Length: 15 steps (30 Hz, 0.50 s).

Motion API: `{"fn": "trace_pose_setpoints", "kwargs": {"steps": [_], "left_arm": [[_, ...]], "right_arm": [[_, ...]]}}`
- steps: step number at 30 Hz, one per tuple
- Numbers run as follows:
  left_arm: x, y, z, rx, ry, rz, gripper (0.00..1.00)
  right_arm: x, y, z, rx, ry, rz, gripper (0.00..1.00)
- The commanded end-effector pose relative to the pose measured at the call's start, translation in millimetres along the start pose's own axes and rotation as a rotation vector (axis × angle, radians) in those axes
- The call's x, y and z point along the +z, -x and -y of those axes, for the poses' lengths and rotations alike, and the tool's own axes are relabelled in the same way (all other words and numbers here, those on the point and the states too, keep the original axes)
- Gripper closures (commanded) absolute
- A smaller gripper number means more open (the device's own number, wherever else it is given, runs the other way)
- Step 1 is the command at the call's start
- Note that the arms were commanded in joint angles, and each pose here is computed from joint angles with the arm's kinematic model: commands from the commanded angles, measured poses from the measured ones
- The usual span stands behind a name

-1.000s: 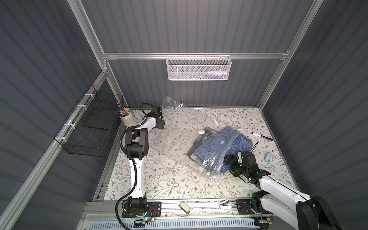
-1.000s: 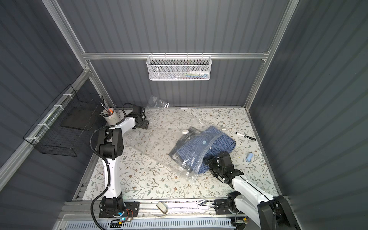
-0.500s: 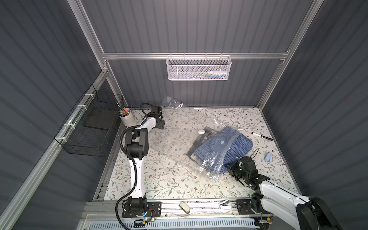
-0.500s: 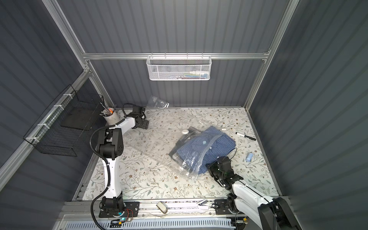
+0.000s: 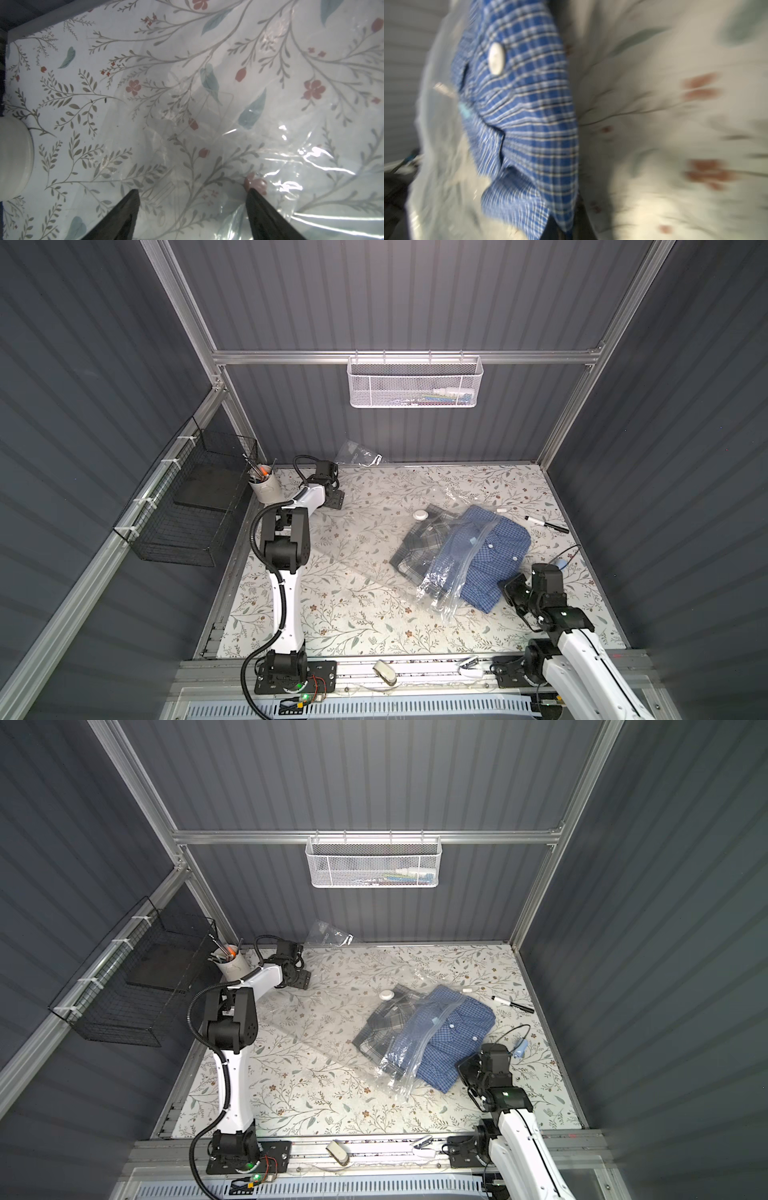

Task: Take the shirt out of the vacuum bag
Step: Adjust the shirt at the center of the board.

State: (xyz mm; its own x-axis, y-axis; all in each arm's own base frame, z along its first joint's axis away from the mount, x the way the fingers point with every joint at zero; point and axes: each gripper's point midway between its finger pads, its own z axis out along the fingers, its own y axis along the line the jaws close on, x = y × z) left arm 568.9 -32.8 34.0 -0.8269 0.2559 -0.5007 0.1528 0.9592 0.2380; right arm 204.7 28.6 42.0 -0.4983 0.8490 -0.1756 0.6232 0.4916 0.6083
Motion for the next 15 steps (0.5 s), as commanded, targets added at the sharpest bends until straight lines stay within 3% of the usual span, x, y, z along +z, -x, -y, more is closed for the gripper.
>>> {"fn": "trace_pose_setpoints", "kwargs": {"steps": [1, 6, 10, 15], "left_arm": [[40.0, -109.4, 12.9, 0.082, -0.034, -0.344, 0.18], [39.9, -109.4, 12.9, 0.081, -0.035, -0.345, 0.18], [40.9, -109.8, 12.9, 0.080, -0.036, -0.346, 0.18], [41.1, -111.9, 12.8, 0.076, -0.037, -0.353, 0.18]], "right_arm": [[-7.1, -13.0, 31.2, -0.039, -0.150, -0.092, 1.00], [-25.9, 15.7, 37.5, -0.041, -0.295, -0.003, 1.00], [-44.9, 28.4, 43.1, 0.051, -0.331, 0.056, 1.00], [-58.1, 9.5, 64.2, 0.184, -0.429, 0.024, 0.83]]}}
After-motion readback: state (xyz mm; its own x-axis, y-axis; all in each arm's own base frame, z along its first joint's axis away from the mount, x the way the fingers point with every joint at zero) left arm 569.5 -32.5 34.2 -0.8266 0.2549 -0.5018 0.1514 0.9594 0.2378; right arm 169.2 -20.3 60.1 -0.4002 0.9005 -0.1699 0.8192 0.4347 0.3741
